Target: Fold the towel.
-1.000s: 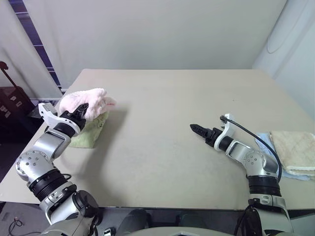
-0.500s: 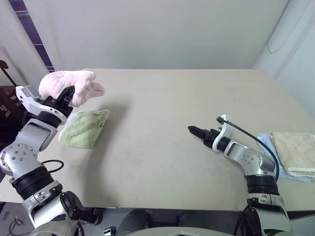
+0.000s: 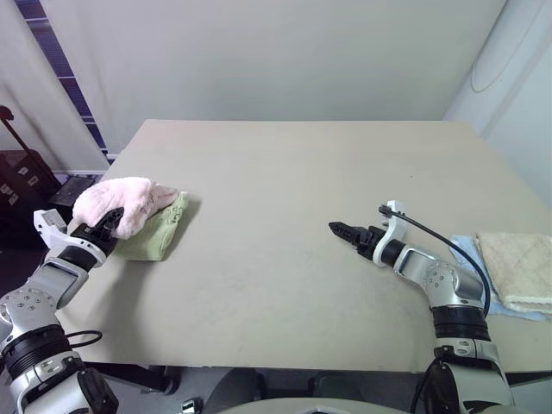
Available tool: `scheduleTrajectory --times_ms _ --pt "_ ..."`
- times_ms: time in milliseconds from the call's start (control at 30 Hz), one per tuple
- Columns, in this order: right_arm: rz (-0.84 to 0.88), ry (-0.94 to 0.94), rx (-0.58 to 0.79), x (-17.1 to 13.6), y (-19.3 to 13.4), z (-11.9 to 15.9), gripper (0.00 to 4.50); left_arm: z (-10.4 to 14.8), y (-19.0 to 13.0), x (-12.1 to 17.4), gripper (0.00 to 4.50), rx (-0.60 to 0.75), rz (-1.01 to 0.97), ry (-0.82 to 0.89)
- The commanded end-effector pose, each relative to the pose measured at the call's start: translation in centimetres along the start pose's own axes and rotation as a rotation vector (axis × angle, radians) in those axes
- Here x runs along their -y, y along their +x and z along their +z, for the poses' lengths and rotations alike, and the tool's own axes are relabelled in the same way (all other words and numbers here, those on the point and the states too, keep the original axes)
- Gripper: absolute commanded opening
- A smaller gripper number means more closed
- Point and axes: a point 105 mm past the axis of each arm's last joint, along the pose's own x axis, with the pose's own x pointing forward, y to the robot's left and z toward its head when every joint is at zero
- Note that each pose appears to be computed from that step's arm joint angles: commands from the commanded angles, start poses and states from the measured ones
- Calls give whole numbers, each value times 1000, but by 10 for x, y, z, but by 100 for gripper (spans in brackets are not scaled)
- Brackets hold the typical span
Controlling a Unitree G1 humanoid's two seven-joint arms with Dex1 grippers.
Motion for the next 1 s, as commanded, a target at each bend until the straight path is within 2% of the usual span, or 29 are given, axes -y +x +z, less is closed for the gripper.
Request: scheduleTrajectory --times_ms 33,267,667,900,1000 --pt "-1 -45 30 -3 -2 13 450 -1 -2 -3 197 6 -3 -11" --pt "-3 -53 26 -4 0 11 450 -18 0 3 448 -76 -79 -120" --pt "-1 -72 35 -3 -4 12 450 -34 -42 -13 448 -236 -112 -222" --pt "9 -75 40 -5 -4 8 450 -34 -75 -23 448 -328 -113 -153" --pt "50 -104 52 -12 -8 10 450 -35 -87 -4 448 -355 -269 18"
